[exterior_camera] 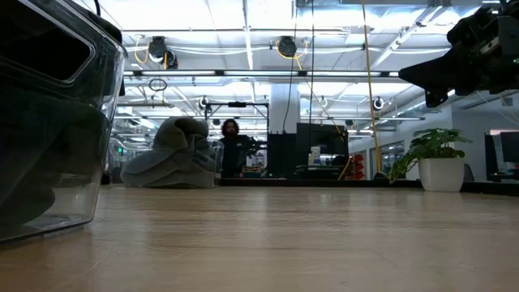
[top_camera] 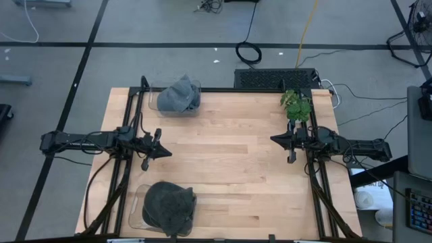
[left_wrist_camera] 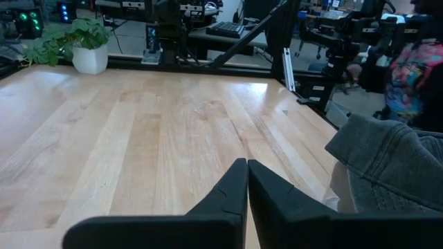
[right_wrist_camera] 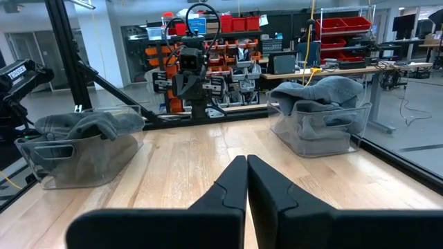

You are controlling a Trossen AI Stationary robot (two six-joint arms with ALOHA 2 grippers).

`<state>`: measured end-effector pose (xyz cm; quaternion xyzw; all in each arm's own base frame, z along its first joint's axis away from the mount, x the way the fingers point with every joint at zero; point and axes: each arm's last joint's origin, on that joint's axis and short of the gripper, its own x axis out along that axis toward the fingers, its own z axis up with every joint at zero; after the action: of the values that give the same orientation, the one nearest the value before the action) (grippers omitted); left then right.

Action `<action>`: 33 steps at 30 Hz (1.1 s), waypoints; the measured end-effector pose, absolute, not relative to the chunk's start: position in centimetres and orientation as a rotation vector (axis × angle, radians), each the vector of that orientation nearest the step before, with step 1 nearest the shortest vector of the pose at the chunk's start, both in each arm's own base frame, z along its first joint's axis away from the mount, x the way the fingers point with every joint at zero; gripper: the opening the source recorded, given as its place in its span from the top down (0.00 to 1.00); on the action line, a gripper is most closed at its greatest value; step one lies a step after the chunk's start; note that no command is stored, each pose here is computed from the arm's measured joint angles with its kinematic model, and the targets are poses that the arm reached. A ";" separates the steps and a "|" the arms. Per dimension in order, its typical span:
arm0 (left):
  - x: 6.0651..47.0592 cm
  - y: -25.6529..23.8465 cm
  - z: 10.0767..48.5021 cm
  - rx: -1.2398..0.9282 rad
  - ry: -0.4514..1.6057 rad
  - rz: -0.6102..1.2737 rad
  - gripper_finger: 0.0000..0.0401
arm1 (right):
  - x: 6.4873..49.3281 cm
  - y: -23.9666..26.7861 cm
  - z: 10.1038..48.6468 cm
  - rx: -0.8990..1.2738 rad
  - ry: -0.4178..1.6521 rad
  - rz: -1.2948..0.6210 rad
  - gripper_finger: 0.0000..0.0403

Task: Pick & Place hat
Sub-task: Return to Home Position

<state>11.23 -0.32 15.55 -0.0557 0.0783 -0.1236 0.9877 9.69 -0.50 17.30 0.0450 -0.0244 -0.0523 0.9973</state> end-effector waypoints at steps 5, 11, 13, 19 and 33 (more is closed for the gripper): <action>11.2 -0.3 15.6 -0.112 0.157 -0.248 0.98 | 9.7 -0.5 17.3 0.090 -0.049 -0.104 0.99; 11.2 -0.3 15.6 -0.112 0.157 -0.248 0.98 | 9.7 -0.5 17.3 0.090 -0.049 -0.104 0.99; 11.2 -0.3 15.6 -0.112 0.157 -0.248 0.96 | 9.7 -0.5 17.3 0.090 -0.049 -0.104 0.99; 11.2 -0.3 15.6 -0.112 0.156 -0.248 0.93 | 9.7 -0.5 17.3 0.090 -0.050 -0.104 0.99; 11.2 -0.3 15.5 -0.111 0.157 -0.248 0.98 | 9.7 -0.5 17.3 0.090 -0.050 -0.104 0.99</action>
<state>11.23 -0.32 15.55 -0.0555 0.0781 -0.1235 0.9877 9.69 -0.50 17.31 0.0451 -0.0248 -0.0519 0.9973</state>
